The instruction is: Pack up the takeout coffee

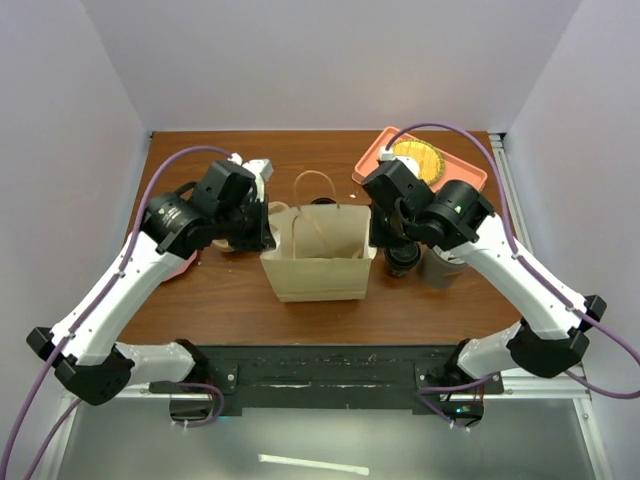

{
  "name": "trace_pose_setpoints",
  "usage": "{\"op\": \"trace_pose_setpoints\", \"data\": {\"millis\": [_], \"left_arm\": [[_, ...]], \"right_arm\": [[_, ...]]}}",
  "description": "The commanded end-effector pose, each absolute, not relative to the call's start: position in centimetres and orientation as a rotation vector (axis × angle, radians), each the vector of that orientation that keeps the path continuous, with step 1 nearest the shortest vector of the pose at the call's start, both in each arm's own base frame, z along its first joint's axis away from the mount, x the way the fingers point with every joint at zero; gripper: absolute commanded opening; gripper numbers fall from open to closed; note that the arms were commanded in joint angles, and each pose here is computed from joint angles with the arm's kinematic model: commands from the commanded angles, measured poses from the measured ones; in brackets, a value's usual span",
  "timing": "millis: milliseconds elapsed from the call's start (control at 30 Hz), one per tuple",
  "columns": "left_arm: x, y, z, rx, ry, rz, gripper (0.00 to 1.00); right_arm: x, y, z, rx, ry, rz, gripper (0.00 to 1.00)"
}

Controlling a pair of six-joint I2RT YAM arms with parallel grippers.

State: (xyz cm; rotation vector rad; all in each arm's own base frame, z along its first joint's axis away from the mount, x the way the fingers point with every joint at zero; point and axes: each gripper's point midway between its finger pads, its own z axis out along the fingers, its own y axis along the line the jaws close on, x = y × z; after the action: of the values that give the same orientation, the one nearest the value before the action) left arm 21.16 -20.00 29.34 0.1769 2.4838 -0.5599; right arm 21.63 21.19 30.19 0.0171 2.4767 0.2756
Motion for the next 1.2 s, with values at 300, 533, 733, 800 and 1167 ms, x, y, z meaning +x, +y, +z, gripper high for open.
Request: {"op": "trace_pose_setpoints", "data": {"millis": [300, 533, 733, 800, 1167], "left_arm": [[20.5, -19.5, 29.7, 0.067, 2.470, -0.591, 0.00], [21.3, -20.9, 32.6, 0.100, 2.431, -0.654, 0.00], [21.0, -21.1, 32.5, 0.108, 2.445, -0.661, 0.00], [20.1, -21.3, 30.1, 0.103, 2.475, -0.704, 0.00], [21.4, -21.9, 31.2, 0.133, 2.470, -0.671, 0.00]], "right_arm": [[20.7, 21.5, 31.0, 0.001, 2.499, 0.338, 0.00], [21.8, 21.5, 30.1, -0.048, 2.439, 0.320, 0.00], [21.5, 20.9, 32.0, -0.018, 2.412, 0.333, 0.00], [20.9, 20.9, 30.5, -0.017, 2.416, 0.380, 0.00], [22.2, 22.2, 30.6, -0.087, 2.415, 0.352, 0.00]]}}
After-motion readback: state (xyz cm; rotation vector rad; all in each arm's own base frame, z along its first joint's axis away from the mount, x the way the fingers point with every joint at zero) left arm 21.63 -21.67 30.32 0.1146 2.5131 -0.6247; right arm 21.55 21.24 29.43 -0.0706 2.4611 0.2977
